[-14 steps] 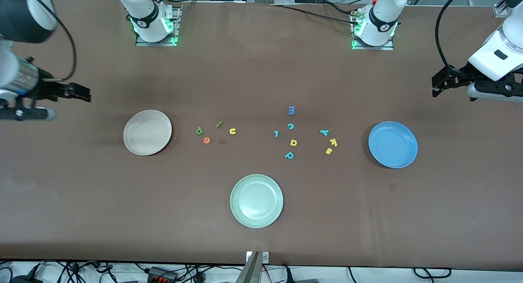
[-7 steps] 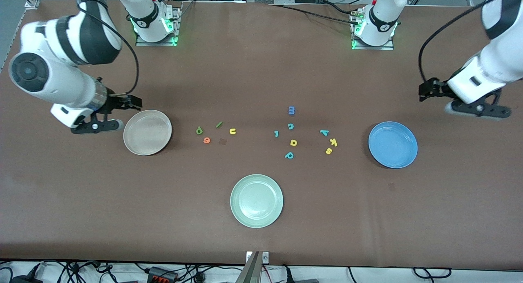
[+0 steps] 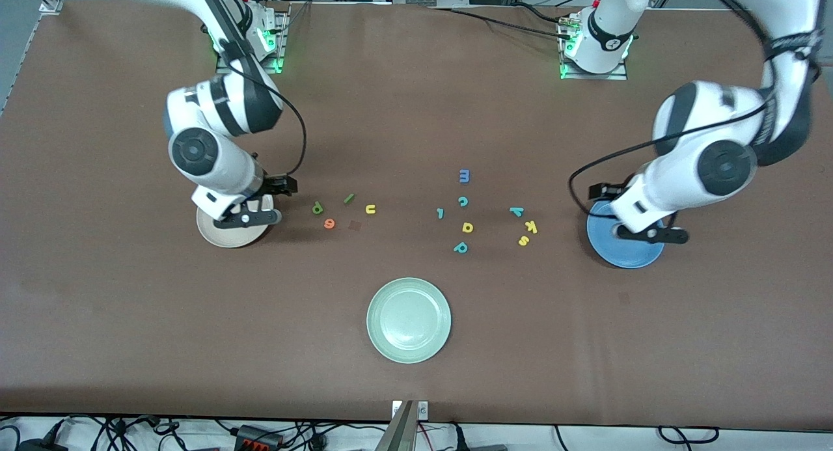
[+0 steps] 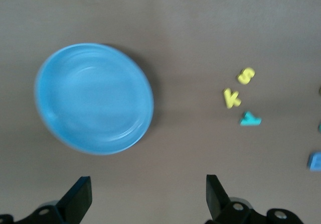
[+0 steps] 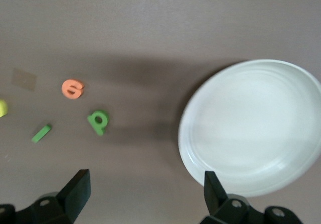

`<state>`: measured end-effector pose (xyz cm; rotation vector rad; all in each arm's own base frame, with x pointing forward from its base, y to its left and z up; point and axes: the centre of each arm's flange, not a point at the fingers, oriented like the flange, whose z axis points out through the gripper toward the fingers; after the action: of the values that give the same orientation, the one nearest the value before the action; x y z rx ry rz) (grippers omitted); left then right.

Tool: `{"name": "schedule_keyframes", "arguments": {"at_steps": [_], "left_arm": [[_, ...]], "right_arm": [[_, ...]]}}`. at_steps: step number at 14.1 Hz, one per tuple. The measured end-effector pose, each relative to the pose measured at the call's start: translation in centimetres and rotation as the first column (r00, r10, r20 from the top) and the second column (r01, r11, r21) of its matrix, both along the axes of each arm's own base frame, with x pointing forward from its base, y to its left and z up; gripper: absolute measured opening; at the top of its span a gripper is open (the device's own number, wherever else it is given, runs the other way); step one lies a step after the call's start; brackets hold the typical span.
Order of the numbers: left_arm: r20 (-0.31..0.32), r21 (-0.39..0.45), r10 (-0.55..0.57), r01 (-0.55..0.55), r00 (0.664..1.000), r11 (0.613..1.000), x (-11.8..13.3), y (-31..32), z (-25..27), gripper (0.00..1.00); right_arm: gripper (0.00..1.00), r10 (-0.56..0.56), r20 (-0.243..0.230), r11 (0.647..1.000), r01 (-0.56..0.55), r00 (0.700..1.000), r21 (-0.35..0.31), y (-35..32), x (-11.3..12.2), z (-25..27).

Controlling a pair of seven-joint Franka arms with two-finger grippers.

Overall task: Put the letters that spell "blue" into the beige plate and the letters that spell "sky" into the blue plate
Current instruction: 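Move the right gripper to the green p while the left gripper reaches the k, then close both grippers on the green p and the yellow k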

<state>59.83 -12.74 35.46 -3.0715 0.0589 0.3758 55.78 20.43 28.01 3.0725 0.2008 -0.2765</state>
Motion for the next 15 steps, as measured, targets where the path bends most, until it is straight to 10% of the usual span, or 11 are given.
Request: {"name": "schedule_keyframes", "arguments": {"at_steps": [10, 15], "left_arm": [[0.139, -0.031, 0.075, -0.071, 0.988, 0.997, -3.6, -9.4, -13.5, 1.0], [0.145, -0.042, 0.079, -0.074, 0.986, 0.996, -3.6, -9.4, -16.5, 0.68]], "right_arm": [[1.0, 0.276, -0.006, 0.961, -0.275, 0.961, 0.042, 4.8, -1.4, -7.5], [1.0, 0.323, 0.029, 0.944, -0.324, 0.946, 0.053, 5.4, -1.3, -9.7]]}}
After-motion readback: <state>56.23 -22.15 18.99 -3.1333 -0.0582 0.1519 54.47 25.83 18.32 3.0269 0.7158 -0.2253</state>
